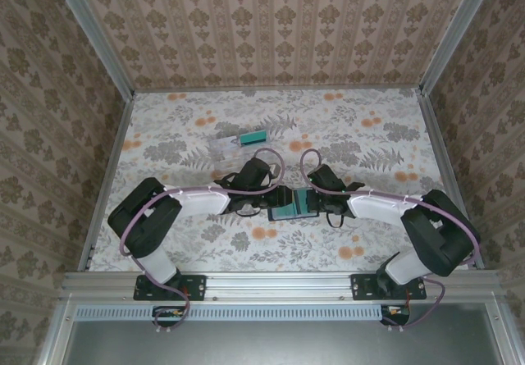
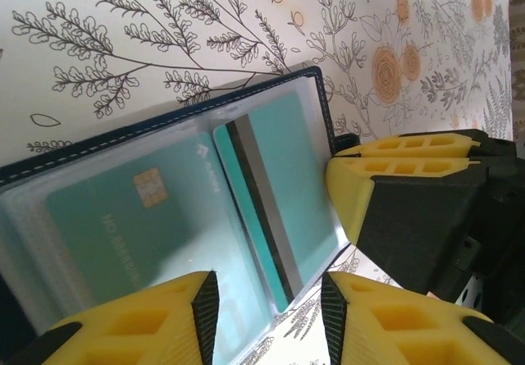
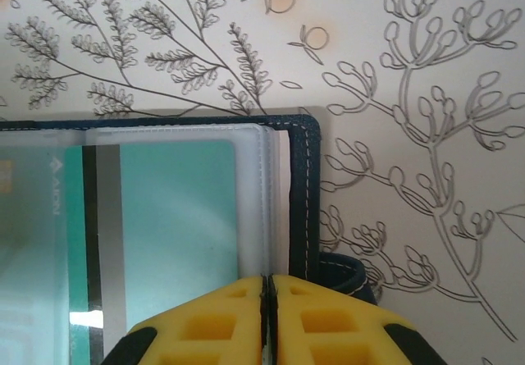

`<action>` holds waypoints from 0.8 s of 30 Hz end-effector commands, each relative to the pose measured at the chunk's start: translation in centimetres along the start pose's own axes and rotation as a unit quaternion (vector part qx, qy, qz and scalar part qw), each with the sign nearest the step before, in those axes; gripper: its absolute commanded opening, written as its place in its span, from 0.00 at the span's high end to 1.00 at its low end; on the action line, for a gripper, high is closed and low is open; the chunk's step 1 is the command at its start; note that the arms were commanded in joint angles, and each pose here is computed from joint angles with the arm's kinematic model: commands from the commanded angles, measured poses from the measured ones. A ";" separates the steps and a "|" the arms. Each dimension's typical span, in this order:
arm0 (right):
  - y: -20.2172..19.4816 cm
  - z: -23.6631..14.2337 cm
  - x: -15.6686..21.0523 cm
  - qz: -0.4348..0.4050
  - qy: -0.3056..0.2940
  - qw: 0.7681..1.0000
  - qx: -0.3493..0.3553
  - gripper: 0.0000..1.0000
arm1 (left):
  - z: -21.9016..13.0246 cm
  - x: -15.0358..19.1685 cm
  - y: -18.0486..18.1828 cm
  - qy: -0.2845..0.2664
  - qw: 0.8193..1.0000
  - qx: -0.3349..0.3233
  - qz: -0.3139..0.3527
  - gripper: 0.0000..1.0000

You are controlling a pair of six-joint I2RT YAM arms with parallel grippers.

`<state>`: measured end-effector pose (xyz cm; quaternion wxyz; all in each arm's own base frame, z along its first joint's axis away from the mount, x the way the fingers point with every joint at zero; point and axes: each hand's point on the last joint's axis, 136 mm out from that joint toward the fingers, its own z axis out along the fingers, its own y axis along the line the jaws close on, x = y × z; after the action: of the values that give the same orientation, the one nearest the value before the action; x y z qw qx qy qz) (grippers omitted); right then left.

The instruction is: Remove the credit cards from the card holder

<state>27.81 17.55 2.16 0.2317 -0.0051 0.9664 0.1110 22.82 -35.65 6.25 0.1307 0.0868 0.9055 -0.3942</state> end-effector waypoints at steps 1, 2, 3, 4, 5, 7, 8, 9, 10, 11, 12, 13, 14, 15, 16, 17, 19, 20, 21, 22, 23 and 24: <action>0.1 0.8 1.8 0.002 0.036 0.999 -0.013 0.88 | 0.5 0.2 0.1 0.006 1.000 0.005 -0.015 0.59; 0.1 0.9 1.8 0.003 0.036 0.999 -0.014 0.88 | 0.7 0.2 0.3 0.007 1.000 0.004 -0.018 0.60; 0.3 0.8 1.8 0.003 0.037 0.999 -0.016 0.88 | 0.9 0.2 0.3 0.009 1.000 0.006 -0.019 0.60; 0.4 0.8 1.7 0.003 0.037 0.999 -0.019 0.88 | 1.0 0.3 0.3 0.010 1.000 0.007 -0.022 0.60; 0.4 0.8 1.8 0.005 0.037 0.999 -0.020 0.88 | 1.2 0.4 0.4 0.012 1.000 0.007 -0.026 0.60; 0.5 0.8 1.8 0.006 0.036 0.999 -0.022 0.88 | 1.5 0.6 0.5 0.016 0.999 0.008 -0.031 0.60; 0.5 0.8 1.8 0.006 0.037 0.999 -0.022 0.88 | 1.6 0.7 0.7 0.018 0.999 0.005 -0.035 0.61; 0.5 0.7 1.8 0.007 0.036 0.999 -0.023 0.88 | 1.8 0.7 0.7 0.018 0.999 0.005 -0.037 0.61; 0.5 0.7 1.9 0.007 0.036 0.999 -0.024 0.88 | 1.9 0.8 0.7 0.020 0.999 0.003 -0.039 0.61; 0.5 0.7 2.0 0.007 0.037 0.999 -0.024 0.88 | 1.9 0.7 0.8 0.020 0.999 0.002 -0.040 0.61; 0.5 0.7 2.0 0.007 0.037 0.999 -0.024 0.88 | 2.0 0.8 0.8 0.021 0.999 0.000 -0.042 0.62; 0.5 0.6 2.0 0.007 0.036 0.999 -0.025 0.88 | 2.1 0.8 0.9 0.022 0.999 0.000 -0.044 0.62; 0.5 0.7 2.0 0.008 0.036 0.999 -0.025 0.88 | 2.1 0.8 0.8 0.023 0.999 0.000 -0.044 0.63; 0.5 0.6 2.0 0.008 0.036 0.999 -0.026 0.88 | 2.1 0.8 0.9 0.023 0.999 -0.002 -0.045 0.63; 0.5 0.7 2.0 0.008 0.036 0.999 -0.026 0.88 | 2.2 0.8 0.9 0.024 0.999 -0.003 -0.045 0.63; 0.5 0.7 2.0 0.009 0.036 0.999 -0.026 0.88 | 2.2 0.9 0.9 0.025 0.999 -0.004 -0.045 0.63; 0.6 0.6 2.1 0.009 0.037 0.999 -0.028 0.88 | 2.3 1.0 0.9 0.029 0.999 -0.007 -0.046 0.63; 0.6 0.6 2.1 0.009 0.037 0.999 -0.029 0.88 | 2.4 1.1 0.9 0.030 0.998 -0.007 -0.045 0.63; 0.7 0.6 2.1 0.010 0.037 0.999 -0.031 0.88 | 2.4 1.1 0.9 0.031 0.998 -0.007 -0.046 0.64; 0.9 0.6 2.1 0.010 0.036 0.999 -0.033 0.88 | 2.5 1.1 0.8 0.032 0.998 -0.006 -0.045 0.64; 1.0 0.6 2.1 0.010 0.037 0.999 -0.036 0.88 | 2.5 1.1 0.8 0.033 0.998 -0.005 -0.045 0.64; 1.2 0.6 2.1 0.009 0.036 0.999 -0.038 0.88 | 2.5 1.1 0.8 0.032 0.998 -0.005 -0.044 0.64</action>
<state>27.92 18.60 2.22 0.2307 -0.0065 0.9631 0.1385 22.77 -36.59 4.41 0.1002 0.0603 0.9099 -0.3980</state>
